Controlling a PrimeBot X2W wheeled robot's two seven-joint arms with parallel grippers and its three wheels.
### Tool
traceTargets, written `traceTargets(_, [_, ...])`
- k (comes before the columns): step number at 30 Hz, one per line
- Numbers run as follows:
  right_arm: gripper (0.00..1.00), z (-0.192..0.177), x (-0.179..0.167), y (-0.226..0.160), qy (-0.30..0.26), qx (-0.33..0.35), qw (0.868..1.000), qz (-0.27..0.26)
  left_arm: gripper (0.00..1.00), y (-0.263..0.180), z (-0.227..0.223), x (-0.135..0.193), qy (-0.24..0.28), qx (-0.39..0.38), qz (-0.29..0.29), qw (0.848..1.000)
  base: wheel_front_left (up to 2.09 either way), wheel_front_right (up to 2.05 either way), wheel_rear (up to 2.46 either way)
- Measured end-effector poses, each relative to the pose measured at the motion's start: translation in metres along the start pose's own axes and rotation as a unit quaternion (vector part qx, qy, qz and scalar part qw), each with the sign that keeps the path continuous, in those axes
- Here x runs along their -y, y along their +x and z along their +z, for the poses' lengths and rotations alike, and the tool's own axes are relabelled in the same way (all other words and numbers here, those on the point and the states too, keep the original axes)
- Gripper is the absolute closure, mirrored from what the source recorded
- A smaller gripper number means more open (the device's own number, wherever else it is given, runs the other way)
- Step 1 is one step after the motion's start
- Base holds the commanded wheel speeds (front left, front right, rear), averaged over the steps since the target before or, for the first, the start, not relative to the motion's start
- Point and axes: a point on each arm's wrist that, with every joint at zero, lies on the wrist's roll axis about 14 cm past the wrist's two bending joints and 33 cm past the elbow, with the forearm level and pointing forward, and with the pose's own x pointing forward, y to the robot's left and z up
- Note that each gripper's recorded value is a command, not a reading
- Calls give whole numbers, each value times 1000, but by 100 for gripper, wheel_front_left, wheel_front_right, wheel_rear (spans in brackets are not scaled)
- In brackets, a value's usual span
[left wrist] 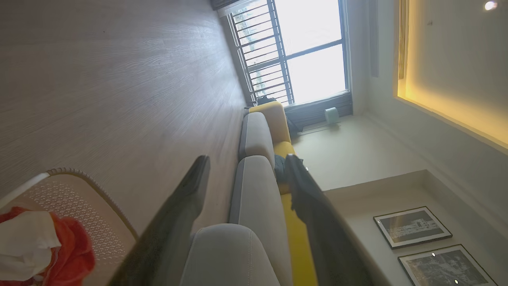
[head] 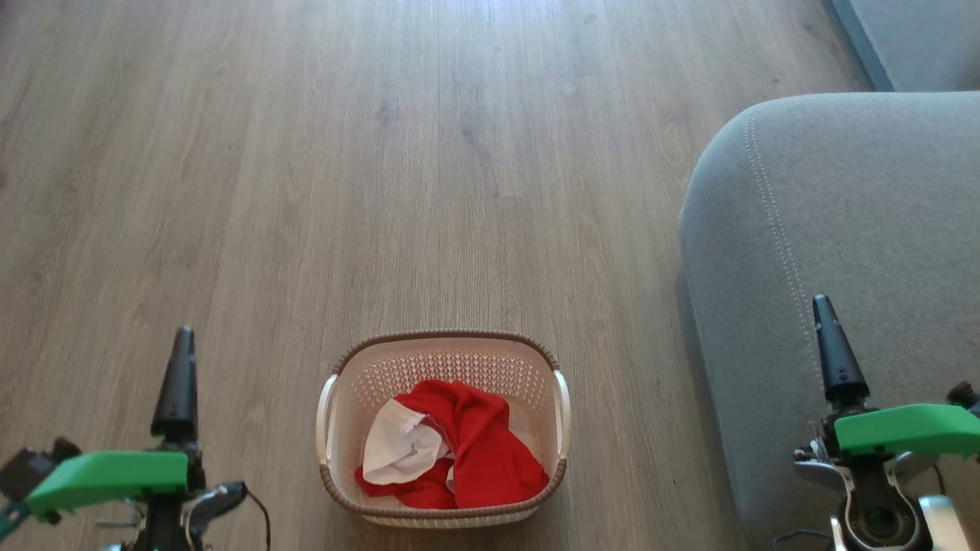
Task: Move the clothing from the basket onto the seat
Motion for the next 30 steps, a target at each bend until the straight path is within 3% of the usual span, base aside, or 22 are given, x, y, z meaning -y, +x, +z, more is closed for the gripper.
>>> traceTargets(7, [0,2,-14,2,-56,5,998,21,0,5,14,21,42,27,-32,998,0,0,0])
traceTargets(15, [0,0,-40,8,-143,11,988,61,0,7,2,41,126,18,-46,991,0,0,0])
traceTargets(30, [0,-12,-58,10,-261,10,961,96,0,2,-50,59,312,-22,-71,947,0,0,0])
